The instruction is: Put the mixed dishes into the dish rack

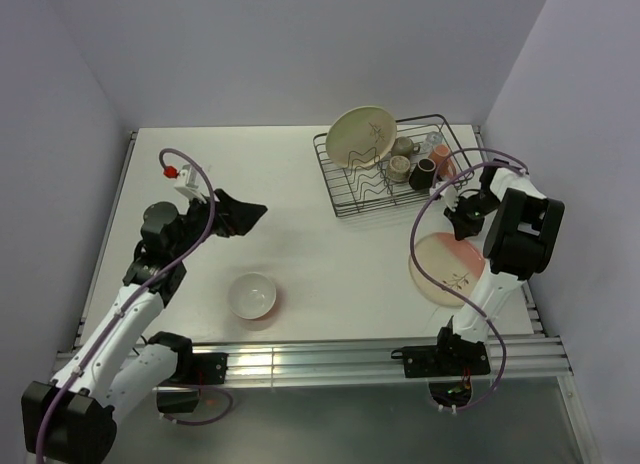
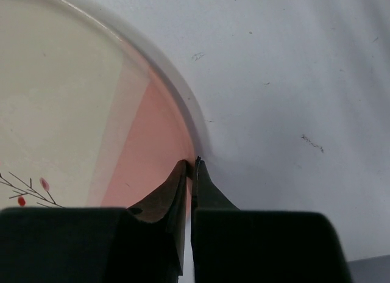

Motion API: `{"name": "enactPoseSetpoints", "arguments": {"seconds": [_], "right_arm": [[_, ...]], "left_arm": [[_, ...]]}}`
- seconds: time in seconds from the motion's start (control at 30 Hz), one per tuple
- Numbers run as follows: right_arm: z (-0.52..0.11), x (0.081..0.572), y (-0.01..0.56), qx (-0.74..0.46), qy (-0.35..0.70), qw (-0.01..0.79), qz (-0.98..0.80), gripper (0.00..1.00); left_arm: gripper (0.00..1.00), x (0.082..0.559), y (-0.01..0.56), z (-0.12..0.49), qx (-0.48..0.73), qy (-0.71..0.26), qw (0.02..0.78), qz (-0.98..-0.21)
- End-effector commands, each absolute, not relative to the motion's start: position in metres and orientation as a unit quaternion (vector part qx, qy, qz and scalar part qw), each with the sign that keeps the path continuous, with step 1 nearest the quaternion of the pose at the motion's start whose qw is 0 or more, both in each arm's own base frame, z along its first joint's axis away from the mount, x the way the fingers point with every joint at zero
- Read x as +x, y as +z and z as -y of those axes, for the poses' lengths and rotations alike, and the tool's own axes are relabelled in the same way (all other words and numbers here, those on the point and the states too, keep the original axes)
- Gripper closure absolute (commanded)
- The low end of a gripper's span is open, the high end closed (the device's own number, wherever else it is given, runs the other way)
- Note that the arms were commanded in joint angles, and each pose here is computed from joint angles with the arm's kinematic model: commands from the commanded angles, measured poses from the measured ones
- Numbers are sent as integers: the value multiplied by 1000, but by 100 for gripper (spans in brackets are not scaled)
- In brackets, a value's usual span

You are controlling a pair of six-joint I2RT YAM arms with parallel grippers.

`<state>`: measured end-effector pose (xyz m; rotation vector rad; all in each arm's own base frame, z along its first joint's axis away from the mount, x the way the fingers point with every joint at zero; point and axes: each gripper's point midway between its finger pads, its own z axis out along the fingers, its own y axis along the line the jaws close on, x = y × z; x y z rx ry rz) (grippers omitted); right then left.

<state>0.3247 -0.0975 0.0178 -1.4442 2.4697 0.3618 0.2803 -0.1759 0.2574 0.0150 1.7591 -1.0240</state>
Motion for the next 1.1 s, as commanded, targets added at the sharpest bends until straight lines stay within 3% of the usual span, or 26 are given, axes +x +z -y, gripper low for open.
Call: {"name": "enactPoseSetpoints", "arguments": {"seconds": [0.0,0.5,1.07], "right_arm": [[82,290,2,-497,172,95,-845,99],[23,300,73,-491,152,232,-826,100],[-79,311,93,-512,167,282,-794,100]], "left_arm": [[9,271,270,197,40,-467,521,-713],[11,249,245,273,126,-488,453,-735],[13,229,191,386,231,-485,373,-756]]}}
